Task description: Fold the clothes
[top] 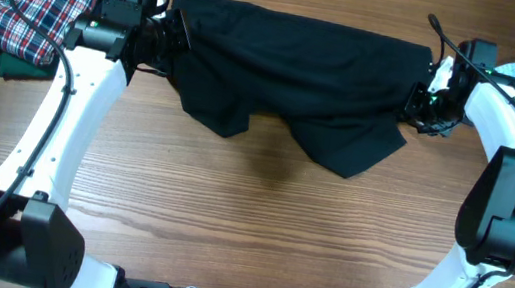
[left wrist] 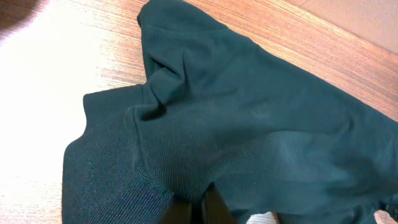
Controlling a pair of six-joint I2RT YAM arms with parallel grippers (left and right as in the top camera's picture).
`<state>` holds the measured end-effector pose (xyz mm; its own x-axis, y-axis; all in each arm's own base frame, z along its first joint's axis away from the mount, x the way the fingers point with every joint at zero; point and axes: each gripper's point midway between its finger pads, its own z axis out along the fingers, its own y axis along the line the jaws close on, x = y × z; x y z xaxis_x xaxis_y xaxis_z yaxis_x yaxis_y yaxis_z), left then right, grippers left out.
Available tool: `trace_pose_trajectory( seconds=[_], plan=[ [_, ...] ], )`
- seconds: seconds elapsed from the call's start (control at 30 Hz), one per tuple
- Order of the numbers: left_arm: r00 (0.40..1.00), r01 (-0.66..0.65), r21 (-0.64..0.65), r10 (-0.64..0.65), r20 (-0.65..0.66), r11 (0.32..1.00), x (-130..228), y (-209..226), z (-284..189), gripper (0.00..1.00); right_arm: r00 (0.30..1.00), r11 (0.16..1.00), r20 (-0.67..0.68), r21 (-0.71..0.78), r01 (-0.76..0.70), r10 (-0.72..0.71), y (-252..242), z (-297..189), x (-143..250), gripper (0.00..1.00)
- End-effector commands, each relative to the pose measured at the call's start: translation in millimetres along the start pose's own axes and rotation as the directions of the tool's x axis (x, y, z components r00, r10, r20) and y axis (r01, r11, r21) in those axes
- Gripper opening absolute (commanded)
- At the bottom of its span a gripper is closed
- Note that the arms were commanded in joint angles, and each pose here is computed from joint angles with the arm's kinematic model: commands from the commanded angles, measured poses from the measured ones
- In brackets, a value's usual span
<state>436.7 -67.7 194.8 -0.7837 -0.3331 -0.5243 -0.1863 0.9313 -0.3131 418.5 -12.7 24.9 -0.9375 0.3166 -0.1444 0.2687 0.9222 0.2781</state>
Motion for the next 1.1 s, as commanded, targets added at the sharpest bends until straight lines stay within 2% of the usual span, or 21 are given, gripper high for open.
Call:
trace_pose_trajectory(
  seconds=[0.0, 0.4, 0.63, 0.97, 1.07],
  plan=[
    [0.999, -0.008, 0.007, 0.008, 0.048, 1.000, -13, -3, -14, 0.04, 1.000, 1.000, -0.010, 0.026, 0.007, -0.007, 6, 6, 6, 0.42],
    [0.999, -0.008, 0.004, 0.008, 0.041, 1.000, -11, -2, -14, 0.04, 0.999, 0.982, -0.020, 0.185, -0.039, 0.043, -21, 24, 10, 0.42],
    [0.999, -0.008, 0.003, 0.008, 0.042, 1.000, -11, -2, -14, 0.04, 0.998, 0.983, 0.017, 0.177, -0.055, 0.053, -20, 26, 1, 0.43],
    [0.999, -0.008, 0.000, 0.008, 0.043, 1.000, -11, -1, -14, 0.04, 0.997, 0.992, -0.067, 0.121, -0.036, 0.044, -4, 43, 19, 0.43],
    [0.999, -0.008, 0.000, 0.008, 0.043, 1.000, -11, -1, -14, 0.04, 0.997, 0.993, -0.074, 0.119, -0.021, 0.030, 1, 44, 21, 0.38]
  ],
)
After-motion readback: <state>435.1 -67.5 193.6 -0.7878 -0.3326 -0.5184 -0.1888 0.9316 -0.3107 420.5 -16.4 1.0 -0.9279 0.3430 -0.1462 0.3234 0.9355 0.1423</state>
